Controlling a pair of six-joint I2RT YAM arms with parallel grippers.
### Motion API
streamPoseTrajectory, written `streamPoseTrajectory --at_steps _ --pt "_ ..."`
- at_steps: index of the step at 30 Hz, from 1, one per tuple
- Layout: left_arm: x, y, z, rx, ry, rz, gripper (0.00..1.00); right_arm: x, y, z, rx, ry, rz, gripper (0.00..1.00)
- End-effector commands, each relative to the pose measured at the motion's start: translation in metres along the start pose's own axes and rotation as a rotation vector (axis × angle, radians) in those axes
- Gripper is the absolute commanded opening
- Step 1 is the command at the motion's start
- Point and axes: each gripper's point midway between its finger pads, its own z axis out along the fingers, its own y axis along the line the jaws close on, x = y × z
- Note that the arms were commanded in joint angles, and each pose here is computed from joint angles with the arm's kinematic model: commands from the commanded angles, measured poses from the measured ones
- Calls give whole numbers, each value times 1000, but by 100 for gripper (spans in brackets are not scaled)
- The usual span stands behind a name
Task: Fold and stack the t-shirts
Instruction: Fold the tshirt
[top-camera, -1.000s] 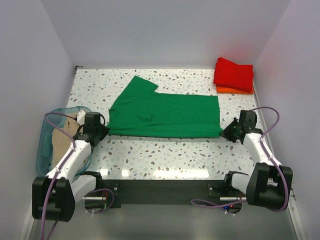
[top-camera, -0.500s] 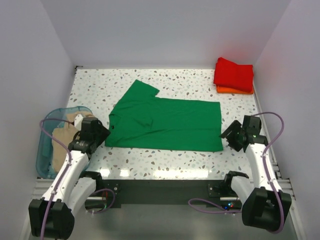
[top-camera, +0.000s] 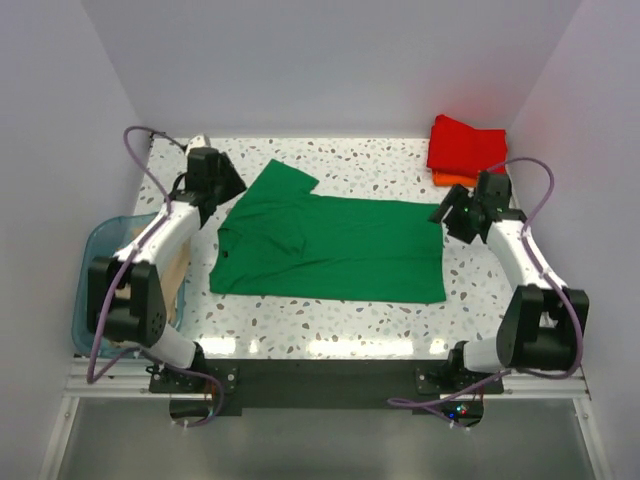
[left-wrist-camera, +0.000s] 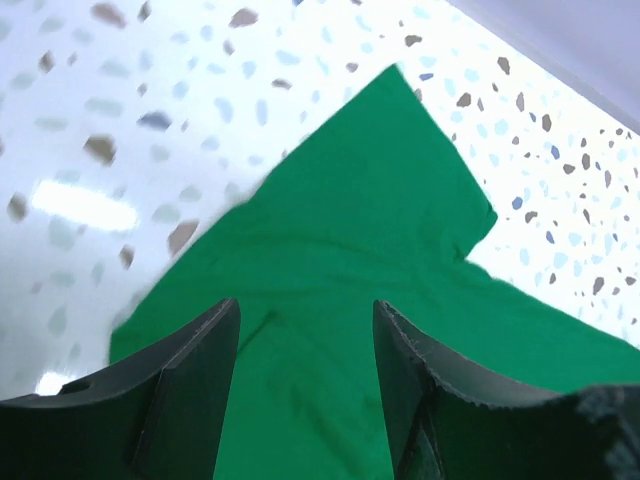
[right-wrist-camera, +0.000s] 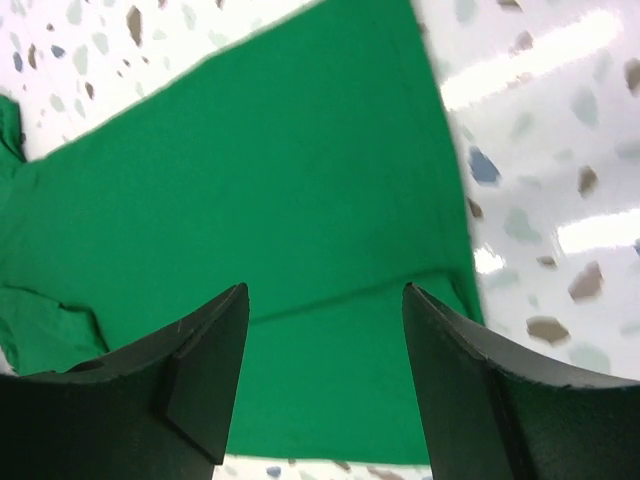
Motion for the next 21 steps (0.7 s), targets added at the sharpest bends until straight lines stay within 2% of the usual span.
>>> streamPoseTrajectory --at_steps 1,2,3,12,14,17,21 --pt "-37 -39 33 102 -84 140 61 -40 35 13 -40 -94 -103 66" --pt "-52 -51 40 118 -113 167 61 -42 36 19 -23 -95 -109 66" --pt "-39 -49 63 114 -72 187 61 -48 42 29 -33 -99 -118 66" --pt "-24 -80 179 209 -7 338 61 -69 59 72 -65 -116 -131 64" --pt "-27 -90 192 236 -23 353 61 -69 61 79 -76 -113 -134 64" --pt "-6 -80 225 217 17 360 61 -71 65 83 -96 -127 -134 64" --pt "4 -80 239 227 20 358 62 -73 66 83 -112 -151 -132 64"
